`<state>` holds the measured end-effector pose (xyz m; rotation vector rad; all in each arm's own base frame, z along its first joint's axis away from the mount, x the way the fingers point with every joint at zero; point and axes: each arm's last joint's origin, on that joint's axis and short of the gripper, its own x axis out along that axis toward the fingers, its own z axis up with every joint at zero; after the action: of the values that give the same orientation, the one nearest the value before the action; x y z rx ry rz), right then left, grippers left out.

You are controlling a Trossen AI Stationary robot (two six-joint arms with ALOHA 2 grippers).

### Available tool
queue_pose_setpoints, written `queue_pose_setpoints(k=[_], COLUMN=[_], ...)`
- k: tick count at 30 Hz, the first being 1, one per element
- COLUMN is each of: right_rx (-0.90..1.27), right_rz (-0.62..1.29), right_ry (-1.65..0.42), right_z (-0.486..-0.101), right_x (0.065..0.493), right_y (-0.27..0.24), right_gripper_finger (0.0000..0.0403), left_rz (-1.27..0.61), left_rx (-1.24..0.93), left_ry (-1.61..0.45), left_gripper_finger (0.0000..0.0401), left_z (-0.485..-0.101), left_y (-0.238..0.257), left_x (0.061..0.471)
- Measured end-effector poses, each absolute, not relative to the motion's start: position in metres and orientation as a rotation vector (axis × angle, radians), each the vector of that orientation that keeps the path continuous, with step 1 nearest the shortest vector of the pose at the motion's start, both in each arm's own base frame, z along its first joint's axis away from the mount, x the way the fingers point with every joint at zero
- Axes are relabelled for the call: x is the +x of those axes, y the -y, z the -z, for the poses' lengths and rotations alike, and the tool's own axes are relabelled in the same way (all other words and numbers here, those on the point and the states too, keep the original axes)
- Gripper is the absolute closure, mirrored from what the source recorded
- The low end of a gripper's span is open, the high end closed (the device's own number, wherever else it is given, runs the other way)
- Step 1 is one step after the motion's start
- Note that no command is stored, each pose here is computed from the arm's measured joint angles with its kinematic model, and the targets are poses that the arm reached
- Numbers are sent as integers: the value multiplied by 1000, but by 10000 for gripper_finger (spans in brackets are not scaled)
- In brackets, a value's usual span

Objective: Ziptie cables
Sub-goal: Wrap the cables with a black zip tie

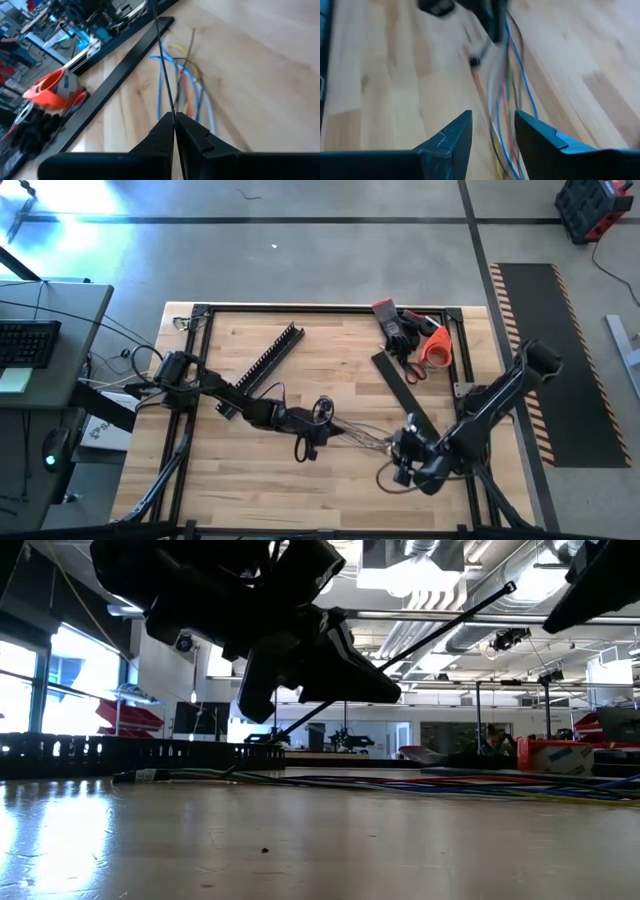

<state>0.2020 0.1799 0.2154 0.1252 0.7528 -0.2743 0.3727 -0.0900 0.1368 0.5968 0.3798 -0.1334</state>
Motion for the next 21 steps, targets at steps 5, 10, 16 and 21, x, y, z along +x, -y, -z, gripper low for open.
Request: queue_pose_setpoints(k=[5,10,16,21], right_rx=[34,-90,-147,-159], right_rz=[230,265,272,259], right_ry=[-634,-599,-583,-617], right_z=[-209,-211,-216,-215], right_x=[210,212,217,222], right_y=[-189,-189,-188,-182], right_gripper_finger=[245,203,202,229], left_rz=[136,133,129,127], left_rx=[595,590,571,561], left_ry=[-379,-383,-383,-385], left_gripper_finger=[401,401,401,401], left_z=[-137,-136,-137,-136], left_y=[90,89,89,89], left_x=[373,373,373,373])
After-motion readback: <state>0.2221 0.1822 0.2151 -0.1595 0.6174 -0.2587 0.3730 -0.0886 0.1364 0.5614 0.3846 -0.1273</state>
